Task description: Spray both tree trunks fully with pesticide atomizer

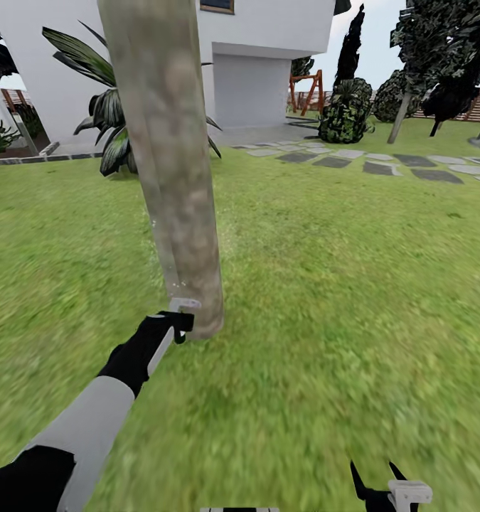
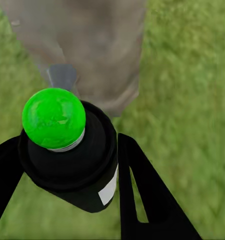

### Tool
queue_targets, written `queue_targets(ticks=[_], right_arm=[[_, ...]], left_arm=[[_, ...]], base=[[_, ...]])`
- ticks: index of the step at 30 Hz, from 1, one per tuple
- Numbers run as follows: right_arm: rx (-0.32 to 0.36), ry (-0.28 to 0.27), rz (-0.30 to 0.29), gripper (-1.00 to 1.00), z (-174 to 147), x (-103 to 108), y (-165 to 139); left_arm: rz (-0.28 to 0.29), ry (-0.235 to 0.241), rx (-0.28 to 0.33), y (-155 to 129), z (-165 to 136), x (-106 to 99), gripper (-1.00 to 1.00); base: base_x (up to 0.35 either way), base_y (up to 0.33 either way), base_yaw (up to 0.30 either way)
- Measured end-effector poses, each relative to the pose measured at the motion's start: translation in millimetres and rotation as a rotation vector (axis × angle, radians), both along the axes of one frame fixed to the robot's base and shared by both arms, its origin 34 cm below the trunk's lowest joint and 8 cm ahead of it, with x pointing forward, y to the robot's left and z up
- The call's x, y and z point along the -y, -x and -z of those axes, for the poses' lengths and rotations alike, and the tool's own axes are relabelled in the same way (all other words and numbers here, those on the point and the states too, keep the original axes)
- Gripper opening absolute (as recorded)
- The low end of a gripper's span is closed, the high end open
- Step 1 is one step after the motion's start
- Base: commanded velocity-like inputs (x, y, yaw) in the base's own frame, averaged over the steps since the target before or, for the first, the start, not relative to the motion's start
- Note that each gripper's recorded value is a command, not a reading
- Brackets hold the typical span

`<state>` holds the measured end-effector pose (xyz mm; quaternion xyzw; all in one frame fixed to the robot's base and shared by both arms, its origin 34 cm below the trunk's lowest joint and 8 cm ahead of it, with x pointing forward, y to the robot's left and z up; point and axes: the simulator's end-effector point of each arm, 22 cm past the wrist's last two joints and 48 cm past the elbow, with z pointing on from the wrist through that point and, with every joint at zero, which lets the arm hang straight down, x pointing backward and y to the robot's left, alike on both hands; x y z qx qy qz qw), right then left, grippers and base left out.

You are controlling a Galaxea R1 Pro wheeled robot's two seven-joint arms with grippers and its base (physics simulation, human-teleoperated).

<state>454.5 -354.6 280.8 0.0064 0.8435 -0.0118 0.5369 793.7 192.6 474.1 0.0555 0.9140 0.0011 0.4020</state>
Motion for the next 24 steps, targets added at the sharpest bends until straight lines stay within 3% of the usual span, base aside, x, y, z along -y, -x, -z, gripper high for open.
queue_targets(ticks=[2,4,5,7,9,10,13,15,16,19,20,24], right_arm=[[0.0,0.0,0.0,1.0,0.0,0.0,0.0],[0.0,0.0,0.0,1.0,0.0,0.0,0.0],[0.0,0.0,0.0,1.0,0.0,-0.1,0.0],[0.0,0.0,-0.001,1.0,0.0,-0.2,-0.1],[0.0,0.0,0.0,1.0,0.0,-0.1,-0.1],[0.0,0.0,0.0,1.0,0.0,-0.1,0.0],[0.0,0.0,0.0,1.0,-0.1,0.1,0.0],[0.0,0.0,0.0,1.0,-0.1,0.0,0.0],[0.001,0.0,0.0,1.0,-0.1,0.0,0.0],[0.001,0.0,0.0,1.0,-0.1,0.0,-0.1],[0.001,0.0,0.0,1.0,-0.1,0.0,-0.1],[0.001,0.0,0.0,1.0,-0.1,0.0,-0.1]], left_arm=[[0.012,0.009,-0.011,0.2,-6.7,13.3,-1.0],[0.005,-0.003,-0.018,-3.7,-16.9,7.1,-1.0],[-0.007,-0.02,-0.01,-7.9,-23.3,-5.1,-1.0],[-0.074,-0.067,0.003,-15.7,-33.0,-65.7,-1.0],[-0.098,-0.058,0.008,-17.8,-36.8,-81.4,-1.0],[-0.098,-0.052,0.012,-18.3,-38.7,-80.0,-1.0],[-0.031,0.027,0.044,-21.1,-63.0,-10.4,-1.0],[0.013,0.021,0.047,-19.0,-73.2,17.7,-1.0],[0.033,0.013,0.053,-18.6,-77.8,26.8,-1.0],[0.036,-0.005,0.059,-20.1,-81.6,24.7,-1.0],[0.03,-0.011,0.064,-22.4,-84.5,20.2,-1.0],[-0.123,-0.058,0.045,-26.8,-86.7,-68.8,-1.0]], base=[[-0.013,0.0,0.0],[-0.004,0.0,0.0],[0.0,0.0,0.0],[0.0,0.0,0.0],[0.0,0.0,0.0],[-0.039,0.0,0.0],[-0.266,0.0,0.0],[-0.25,0.0,0.0],[-0.088,0.0,0.0],[-0.027,0.0,0.0],[-0.004,0.0,0.0],[-0.001,0.0,0.0]])
